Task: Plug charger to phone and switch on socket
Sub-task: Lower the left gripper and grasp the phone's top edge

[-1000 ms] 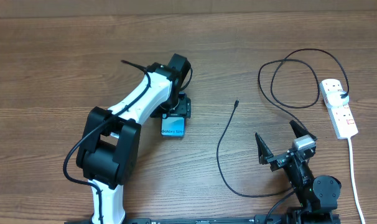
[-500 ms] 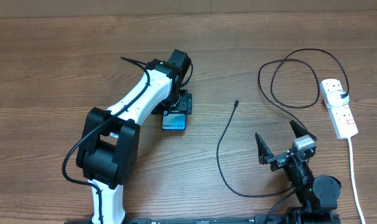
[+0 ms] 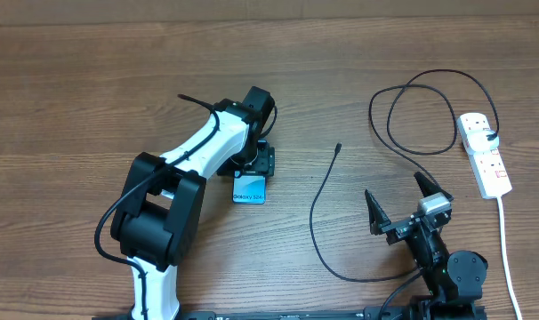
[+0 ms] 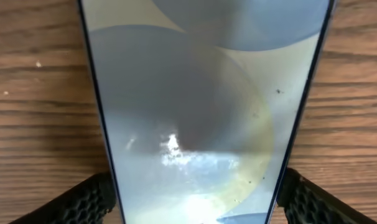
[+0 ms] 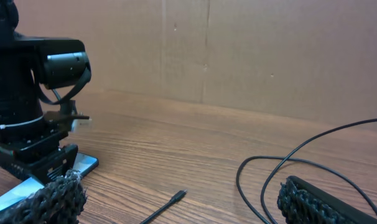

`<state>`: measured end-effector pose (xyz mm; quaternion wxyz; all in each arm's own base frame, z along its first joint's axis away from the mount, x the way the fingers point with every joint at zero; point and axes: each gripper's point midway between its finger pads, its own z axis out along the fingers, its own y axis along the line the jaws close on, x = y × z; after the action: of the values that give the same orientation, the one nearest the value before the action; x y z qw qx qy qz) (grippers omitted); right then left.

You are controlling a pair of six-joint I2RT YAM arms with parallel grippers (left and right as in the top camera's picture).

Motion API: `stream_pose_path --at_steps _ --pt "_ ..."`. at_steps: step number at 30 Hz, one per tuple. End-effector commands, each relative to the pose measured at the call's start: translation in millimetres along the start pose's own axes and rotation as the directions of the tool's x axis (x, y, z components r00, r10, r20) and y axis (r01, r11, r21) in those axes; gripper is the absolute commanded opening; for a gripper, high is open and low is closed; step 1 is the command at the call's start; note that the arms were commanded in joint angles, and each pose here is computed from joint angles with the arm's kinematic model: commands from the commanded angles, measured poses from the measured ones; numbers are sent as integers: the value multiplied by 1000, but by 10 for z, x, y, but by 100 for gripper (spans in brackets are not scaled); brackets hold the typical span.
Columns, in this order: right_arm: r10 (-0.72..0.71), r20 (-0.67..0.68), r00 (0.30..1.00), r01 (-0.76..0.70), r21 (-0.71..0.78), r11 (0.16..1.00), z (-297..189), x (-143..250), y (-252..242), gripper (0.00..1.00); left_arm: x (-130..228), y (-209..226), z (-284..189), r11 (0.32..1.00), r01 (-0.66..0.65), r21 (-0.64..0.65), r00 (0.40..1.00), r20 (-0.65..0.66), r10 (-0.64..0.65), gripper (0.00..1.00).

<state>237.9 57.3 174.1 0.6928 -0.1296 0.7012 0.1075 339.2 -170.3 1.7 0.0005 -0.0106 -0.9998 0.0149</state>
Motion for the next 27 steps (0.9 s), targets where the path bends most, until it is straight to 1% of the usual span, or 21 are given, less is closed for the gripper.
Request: stream_pose_path --at_steps 1,2,6,10,18,19,21,27 --pt "5 -6 1000 -5 4 1000 6 38 -10 100 61 -5 80 1000 12 4 1000 -6 -12 95" --pt "5 -6 1000 -5 4 1000 6 38 -10 100 51 -9 101 1000 12 8 1000 1 -12 100" --pt "5 -6 1000 -5 4 1000 6 38 -10 100 -12 -38 120 1000 13 22 999 31 -14 100" --pt "5 -6 1000 -5 4 1000 6 38 -10 100 -3 -55 128 1000 14 22 999 29 -14 91" --pt "5 -6 1000 -5 4 1000 6 37 -10 100 109 -7 345 1000 25 -11 999 -39 -25 92" --pt "5 -6 1000 -5 4 1000 6 38 -10 100 123 -10 360 1000 25 -10 999 -47 -25 91" --pt "5 -6 1000 -5 4 1000 6 38 -10 100 132 -14 374 1000 25 -7 998 -53 -26 85" --pt "5 -5 1000 -5 3 1000 6 37 -9 100 100 -17 322 999 33 1 998 -57 -33 78"
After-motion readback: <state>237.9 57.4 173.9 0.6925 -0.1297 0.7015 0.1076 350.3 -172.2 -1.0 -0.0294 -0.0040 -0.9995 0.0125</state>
